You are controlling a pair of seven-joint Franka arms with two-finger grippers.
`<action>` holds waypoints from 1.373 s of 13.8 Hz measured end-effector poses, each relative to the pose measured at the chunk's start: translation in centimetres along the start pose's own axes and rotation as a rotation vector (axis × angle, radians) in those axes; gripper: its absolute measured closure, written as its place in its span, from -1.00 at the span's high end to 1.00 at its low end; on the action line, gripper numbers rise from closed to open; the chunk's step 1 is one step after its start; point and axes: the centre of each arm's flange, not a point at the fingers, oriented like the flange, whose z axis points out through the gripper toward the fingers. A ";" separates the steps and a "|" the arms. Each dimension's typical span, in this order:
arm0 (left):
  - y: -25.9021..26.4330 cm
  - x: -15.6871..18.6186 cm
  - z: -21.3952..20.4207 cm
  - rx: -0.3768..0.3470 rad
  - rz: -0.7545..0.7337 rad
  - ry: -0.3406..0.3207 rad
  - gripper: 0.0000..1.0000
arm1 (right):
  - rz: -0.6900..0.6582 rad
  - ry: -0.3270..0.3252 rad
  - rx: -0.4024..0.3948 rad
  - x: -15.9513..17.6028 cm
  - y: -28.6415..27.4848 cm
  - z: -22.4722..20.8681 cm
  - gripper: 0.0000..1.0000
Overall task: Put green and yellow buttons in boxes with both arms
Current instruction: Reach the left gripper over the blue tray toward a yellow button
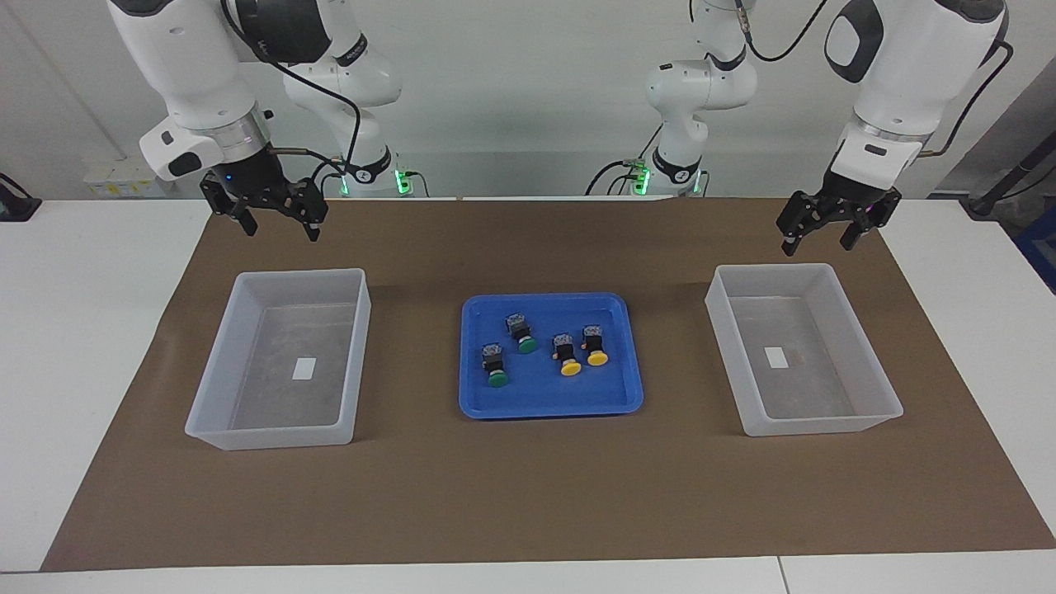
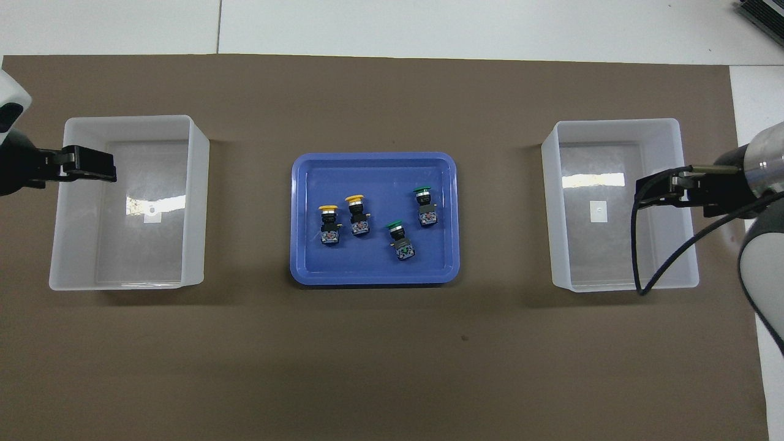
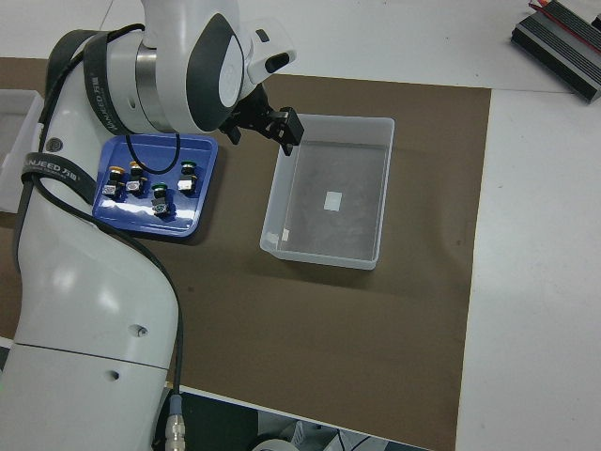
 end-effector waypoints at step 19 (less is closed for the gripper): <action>13.4 -1.6 6.9 -0.019 -0.045 -0.037 1.00 | 0.000 0.000 0.000 0.0 0.0 0.0 1.00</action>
